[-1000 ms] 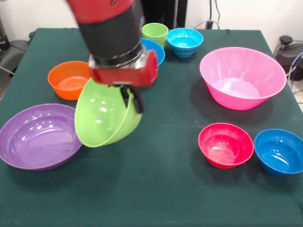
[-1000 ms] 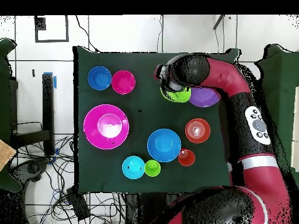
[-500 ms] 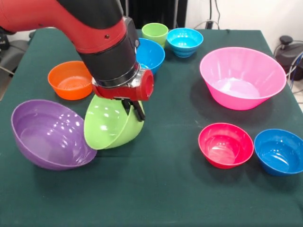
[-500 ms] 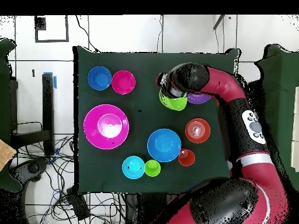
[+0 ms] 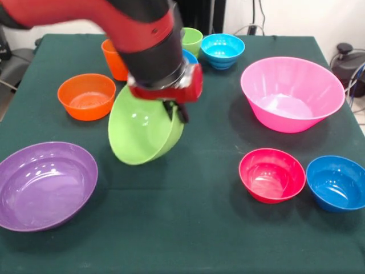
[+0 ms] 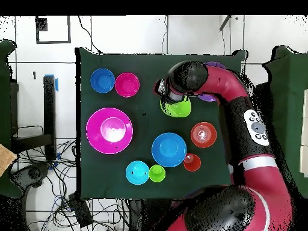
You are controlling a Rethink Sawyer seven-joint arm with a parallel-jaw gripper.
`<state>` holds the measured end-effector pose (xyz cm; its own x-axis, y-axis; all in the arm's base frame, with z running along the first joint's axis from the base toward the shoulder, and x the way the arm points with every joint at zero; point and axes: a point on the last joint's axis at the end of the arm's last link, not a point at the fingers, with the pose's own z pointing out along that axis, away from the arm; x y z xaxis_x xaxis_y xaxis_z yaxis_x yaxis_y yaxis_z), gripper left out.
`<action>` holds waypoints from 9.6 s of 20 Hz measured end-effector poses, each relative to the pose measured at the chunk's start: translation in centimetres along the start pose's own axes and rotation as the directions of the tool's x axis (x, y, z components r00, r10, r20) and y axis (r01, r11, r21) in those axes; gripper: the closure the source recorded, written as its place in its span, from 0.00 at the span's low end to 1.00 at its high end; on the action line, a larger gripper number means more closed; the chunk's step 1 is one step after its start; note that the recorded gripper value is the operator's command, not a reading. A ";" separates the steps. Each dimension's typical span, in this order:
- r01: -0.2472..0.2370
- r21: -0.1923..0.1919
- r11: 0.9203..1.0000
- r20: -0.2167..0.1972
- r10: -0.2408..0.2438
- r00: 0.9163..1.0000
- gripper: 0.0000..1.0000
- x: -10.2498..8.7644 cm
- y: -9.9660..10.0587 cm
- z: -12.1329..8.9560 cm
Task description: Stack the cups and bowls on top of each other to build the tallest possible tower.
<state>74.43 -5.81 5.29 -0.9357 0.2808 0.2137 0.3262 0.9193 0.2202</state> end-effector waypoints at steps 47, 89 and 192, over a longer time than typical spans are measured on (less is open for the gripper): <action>0.140 0.313 0.939 0.396 -0.264 0.880 1.00 13.1 18.5 -4.1; 0.136 0.442 0.887 0.313 -0.294 0.903 0.00 13.9 24.0 -5.9; 0.087 0.301 0.949 0.434 -0.218 0.874 1.00 1.9 12.4 10.2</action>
<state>75.37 8.98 -1.31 -0.9473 0.1644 -0.2749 0.1873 0.9805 -0.0592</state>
